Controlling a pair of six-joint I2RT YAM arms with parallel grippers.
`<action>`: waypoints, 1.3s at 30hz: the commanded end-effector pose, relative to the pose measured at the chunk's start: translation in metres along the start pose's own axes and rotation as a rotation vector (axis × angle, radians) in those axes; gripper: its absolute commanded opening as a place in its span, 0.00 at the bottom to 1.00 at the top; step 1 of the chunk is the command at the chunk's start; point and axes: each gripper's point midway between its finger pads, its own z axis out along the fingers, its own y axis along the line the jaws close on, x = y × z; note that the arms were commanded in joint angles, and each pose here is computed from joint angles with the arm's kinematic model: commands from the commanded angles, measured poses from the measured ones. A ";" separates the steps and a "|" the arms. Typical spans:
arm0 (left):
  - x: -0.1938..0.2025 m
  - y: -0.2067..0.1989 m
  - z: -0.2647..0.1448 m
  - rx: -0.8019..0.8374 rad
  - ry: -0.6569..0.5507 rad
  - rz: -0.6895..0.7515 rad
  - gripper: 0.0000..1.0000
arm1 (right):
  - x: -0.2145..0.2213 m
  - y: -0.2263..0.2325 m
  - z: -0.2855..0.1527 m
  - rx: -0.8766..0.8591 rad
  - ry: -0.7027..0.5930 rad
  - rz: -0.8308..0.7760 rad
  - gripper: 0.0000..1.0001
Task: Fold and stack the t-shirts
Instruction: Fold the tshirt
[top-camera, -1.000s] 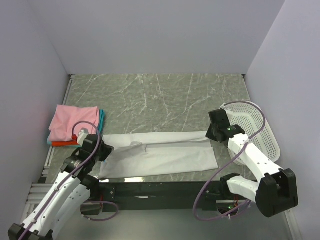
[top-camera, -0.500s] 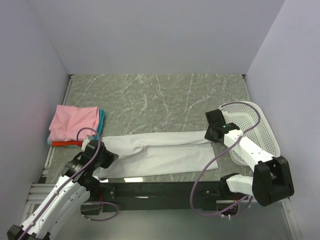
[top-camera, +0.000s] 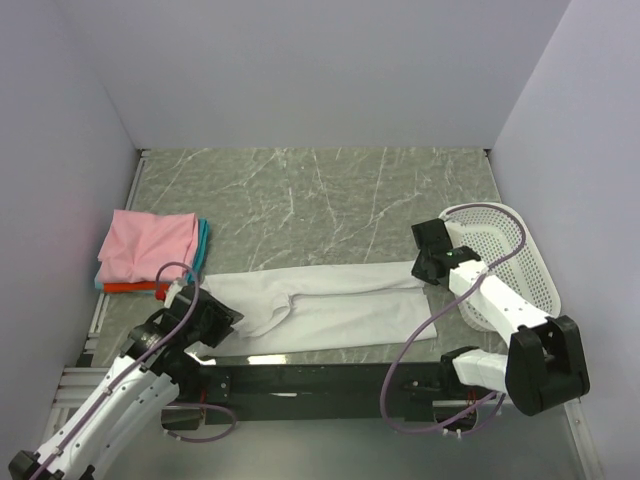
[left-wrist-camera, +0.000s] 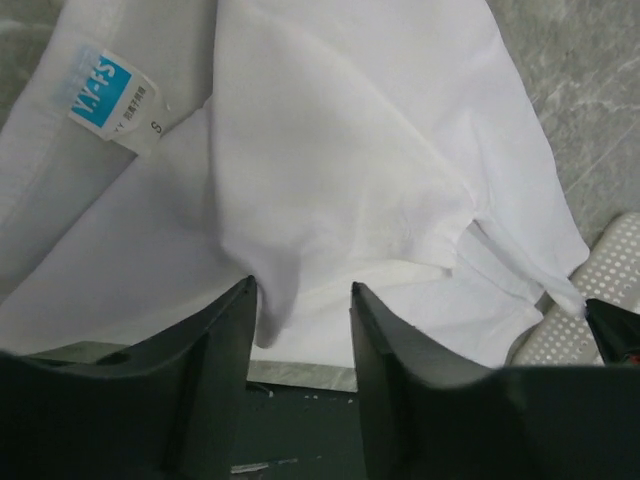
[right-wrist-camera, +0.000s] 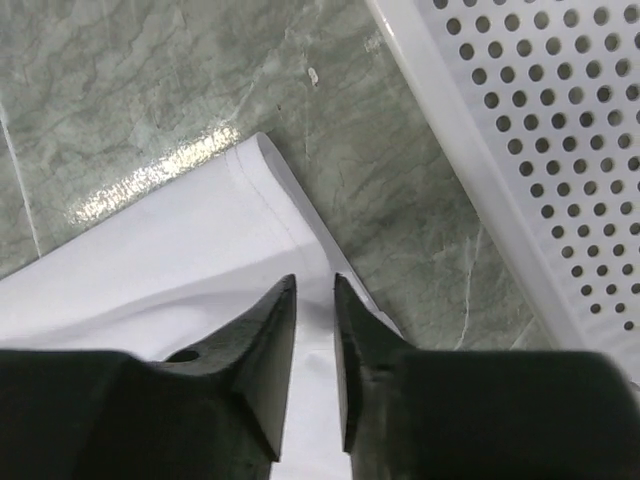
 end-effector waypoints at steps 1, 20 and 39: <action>-0.003 -0.016 -0.017 0.067 -0.003 -0.024 0.53 | -0.011 -0.005 -0.008 0.016 -0.056 0.032 0.30; -0.020 -0.084 -0.020 0.220 -0.059 0.099 0.99 | 0.001 0.115 -0.093 -0.699 -0.042 -0.210 0.87; -0.011 -0.045 0.070 -0.022 -0.031 0.171 0.99 | 0.074 0.103 0.000 -0.421 0.259 -0.252 0.87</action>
